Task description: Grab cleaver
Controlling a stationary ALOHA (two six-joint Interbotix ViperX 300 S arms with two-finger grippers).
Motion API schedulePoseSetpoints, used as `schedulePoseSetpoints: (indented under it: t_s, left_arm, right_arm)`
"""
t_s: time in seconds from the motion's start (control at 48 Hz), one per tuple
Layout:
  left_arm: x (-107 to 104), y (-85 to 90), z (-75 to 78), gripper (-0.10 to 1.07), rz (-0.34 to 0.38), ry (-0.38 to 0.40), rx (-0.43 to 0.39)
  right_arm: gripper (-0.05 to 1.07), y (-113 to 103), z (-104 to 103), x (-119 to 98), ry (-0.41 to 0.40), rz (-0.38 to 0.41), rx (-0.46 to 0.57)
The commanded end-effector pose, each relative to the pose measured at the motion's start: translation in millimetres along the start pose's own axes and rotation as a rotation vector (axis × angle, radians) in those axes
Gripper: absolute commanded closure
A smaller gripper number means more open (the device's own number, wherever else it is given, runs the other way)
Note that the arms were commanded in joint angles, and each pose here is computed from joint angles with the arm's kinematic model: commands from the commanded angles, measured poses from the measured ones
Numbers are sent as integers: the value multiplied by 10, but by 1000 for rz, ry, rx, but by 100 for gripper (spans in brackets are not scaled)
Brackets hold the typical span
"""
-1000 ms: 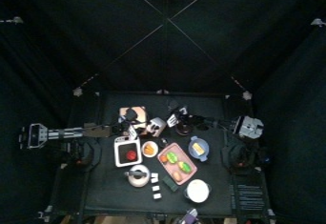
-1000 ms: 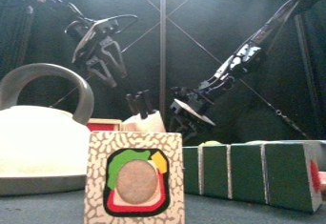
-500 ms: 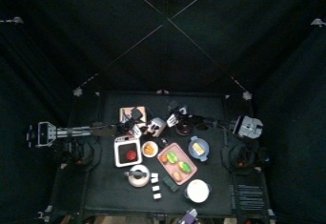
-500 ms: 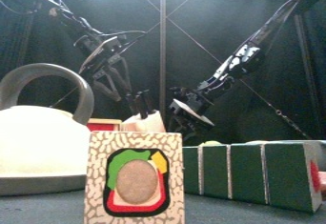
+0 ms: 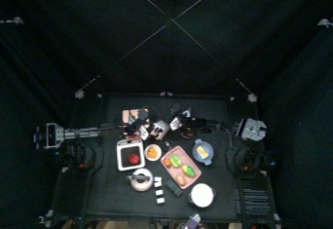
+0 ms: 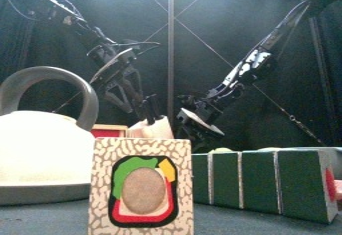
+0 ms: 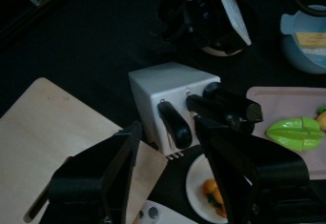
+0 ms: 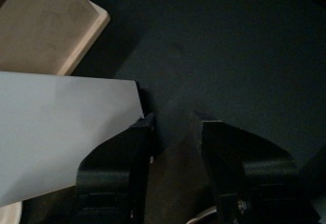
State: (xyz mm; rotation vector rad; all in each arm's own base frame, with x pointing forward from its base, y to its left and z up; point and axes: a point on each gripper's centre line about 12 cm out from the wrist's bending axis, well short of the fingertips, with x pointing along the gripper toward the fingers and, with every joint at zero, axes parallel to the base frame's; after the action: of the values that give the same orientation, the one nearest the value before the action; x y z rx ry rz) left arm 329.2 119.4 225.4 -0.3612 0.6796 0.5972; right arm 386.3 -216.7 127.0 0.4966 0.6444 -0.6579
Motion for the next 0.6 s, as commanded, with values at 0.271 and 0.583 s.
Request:
schedulePoseSetpoints:
  t_s: [0.271, 0.583]
  left_arm:
    - [-61, -41, 122, 39, -17, -36, -2]
    - [-84, -50, 131, 42, -20, -39, -6]
  right_arm:
    - [27, 55, 146, -66, -40, 19, 1]
    - [27, 57, 152, -67, -41, 19, 1]
